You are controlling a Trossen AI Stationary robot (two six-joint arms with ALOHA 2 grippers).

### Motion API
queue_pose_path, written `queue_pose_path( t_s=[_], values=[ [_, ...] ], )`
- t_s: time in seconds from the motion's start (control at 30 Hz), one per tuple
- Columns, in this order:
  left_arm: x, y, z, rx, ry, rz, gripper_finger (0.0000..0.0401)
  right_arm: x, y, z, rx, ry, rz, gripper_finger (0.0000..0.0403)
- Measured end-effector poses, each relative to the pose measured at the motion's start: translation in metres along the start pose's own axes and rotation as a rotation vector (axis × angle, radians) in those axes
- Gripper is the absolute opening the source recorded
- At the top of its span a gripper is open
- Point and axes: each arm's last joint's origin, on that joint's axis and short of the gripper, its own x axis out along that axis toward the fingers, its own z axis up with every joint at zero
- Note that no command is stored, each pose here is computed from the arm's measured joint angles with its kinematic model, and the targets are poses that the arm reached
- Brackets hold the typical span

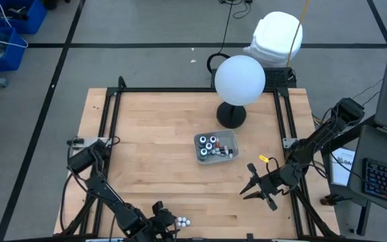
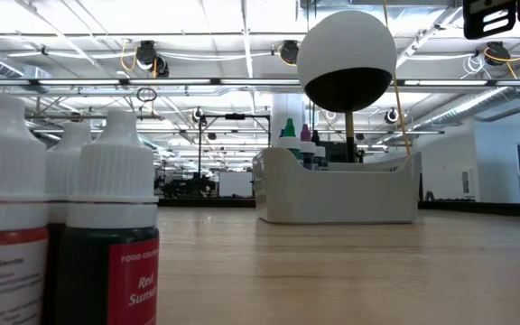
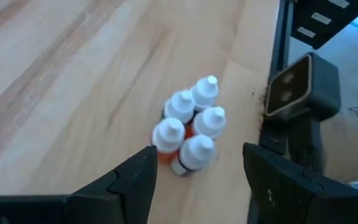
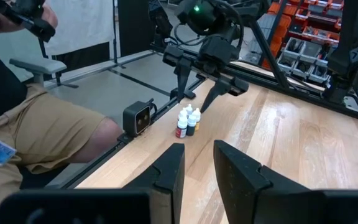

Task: Pick & Place food coloring
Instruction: Put the black food coloring bottle into the gray bin

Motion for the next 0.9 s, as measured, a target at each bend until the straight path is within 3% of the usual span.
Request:
queue_pose_path(
  t_s=[0.9],
  values=[
    [0.009, 0.012, 0.007, -0.007, 0.072, 0.059, 0.0239, 0.0, 0.0, 0.0, -0.002, 0.0, 0.0, 0.0077]
  ],
)
